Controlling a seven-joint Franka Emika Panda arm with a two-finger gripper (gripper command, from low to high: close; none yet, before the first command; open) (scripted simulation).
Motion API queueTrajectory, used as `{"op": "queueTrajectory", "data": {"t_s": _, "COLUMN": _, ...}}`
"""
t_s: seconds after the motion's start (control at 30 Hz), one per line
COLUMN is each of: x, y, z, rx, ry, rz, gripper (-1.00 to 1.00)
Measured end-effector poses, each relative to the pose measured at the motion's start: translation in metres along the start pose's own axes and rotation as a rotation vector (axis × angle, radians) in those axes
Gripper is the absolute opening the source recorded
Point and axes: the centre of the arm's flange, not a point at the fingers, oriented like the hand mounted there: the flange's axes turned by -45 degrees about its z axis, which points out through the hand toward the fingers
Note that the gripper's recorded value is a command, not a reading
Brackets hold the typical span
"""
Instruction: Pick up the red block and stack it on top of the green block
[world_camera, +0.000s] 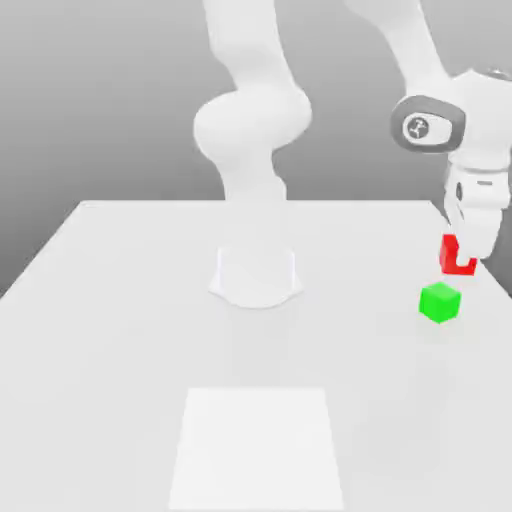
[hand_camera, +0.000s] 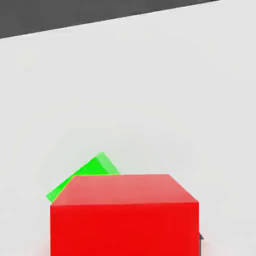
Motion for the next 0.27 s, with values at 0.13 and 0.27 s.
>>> {"op": "queueTrajectory", "data": {"t_s": 0.13, "x": -0.001, "y": -0.002, "z": 0.034, "rx": -0.006, "ry": -0.001, "rz": 0.000, "gripper": -1.00}}
{"op": "queueTrajectory", "data": {"t_s": 0.27, "x": -0.002, "y": -0.002, "z": 0.050, "rx": -0.004, "ry": 0.000, "rz": 0.000, "gripper": 1.00}}
